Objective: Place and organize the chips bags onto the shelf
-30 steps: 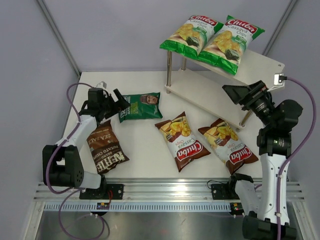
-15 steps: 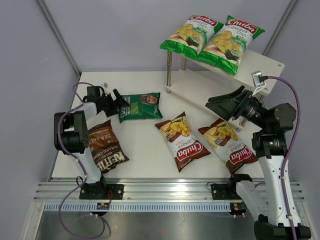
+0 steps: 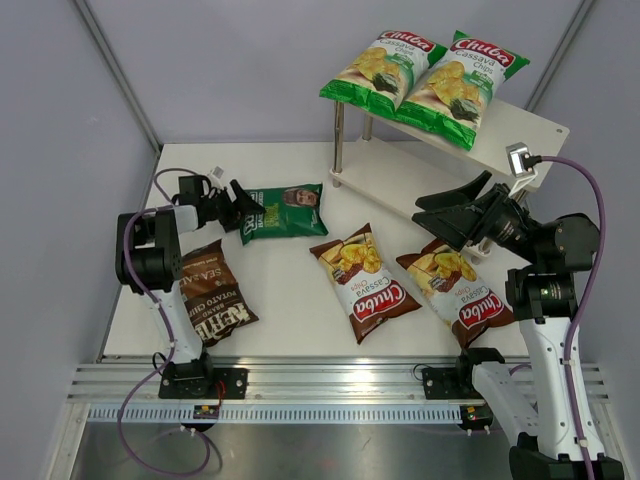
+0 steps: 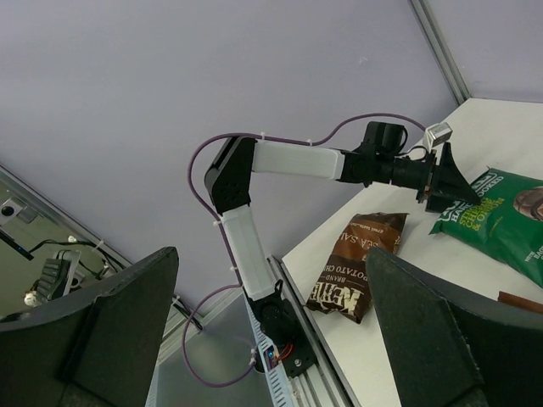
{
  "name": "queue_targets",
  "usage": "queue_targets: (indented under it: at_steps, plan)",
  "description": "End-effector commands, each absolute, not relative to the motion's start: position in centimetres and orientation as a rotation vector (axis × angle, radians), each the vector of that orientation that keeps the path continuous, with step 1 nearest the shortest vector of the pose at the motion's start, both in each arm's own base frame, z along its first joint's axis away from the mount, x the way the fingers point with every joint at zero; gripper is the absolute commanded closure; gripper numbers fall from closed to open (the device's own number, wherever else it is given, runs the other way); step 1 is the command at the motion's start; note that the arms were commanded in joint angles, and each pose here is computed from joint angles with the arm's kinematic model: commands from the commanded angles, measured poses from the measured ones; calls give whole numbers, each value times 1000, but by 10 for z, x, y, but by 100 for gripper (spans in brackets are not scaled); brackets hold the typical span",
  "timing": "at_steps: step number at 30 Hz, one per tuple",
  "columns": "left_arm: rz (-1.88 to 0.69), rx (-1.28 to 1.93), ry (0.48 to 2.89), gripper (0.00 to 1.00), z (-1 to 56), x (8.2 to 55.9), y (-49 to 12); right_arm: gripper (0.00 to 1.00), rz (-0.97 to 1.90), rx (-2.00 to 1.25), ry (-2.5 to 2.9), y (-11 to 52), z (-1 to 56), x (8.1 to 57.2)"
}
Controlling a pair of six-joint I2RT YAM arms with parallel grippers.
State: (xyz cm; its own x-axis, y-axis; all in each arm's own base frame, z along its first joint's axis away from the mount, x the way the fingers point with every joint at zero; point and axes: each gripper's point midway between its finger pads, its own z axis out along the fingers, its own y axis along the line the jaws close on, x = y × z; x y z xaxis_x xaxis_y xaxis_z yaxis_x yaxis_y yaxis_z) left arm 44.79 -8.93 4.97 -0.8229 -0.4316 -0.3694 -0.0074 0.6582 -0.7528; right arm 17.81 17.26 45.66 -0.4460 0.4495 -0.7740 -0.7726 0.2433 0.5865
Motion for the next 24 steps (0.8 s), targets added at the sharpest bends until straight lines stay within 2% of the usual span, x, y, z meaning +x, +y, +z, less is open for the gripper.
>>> queue_targets:
  at_steps: [1, 2, 4, 5, 8, 9, 11, 13, 17, 24]
  plan:
    - [-1209, -328, 2305, 19, 47, 449, -104, 1, 1443, -367, 1399, 174, 469, 171]
    - [-1222, -330, 2298, 30, 47, 449, -105, 0, 1440, -366, 1396, 174, 469, 170]
    - [-1249, -341, 2274, 44, 48, 449, -107, 1, 1434, -352, 1400, 174, 467, 172]
    - [-1275, -343, 2239, 57, 55, 452, -109, 1, 1429, -323, 1412, 172, 464, 176]
    - [-1344, -291, 2110, 62, 80, 453, -116, 0, 1426, -280, 1448, 171, 455, 183]
    - [-1398, -314, 2083, 73, 90, 450, -119, 0, 1421, -262, 1456, 170, 453, 186]
    - [-1429, -253, 1971, 77, 115, 449, -122, 1, 1410, -219, 1506, 169, 441, 192]
    - [-1498, -273, 1911, 89, 135, 444, -126, 0, 1374, -184, 1537, 166, 432, 200]
    - [-1582, -182, 1714, 100, 183, 430, -131, 1, 1351, -48, 1677, 162, 397, 218]
    - [-1745, -101, 1595, 100, 232, 401, -149, 1, 1342, 29, 1788, 161, 365, 235]
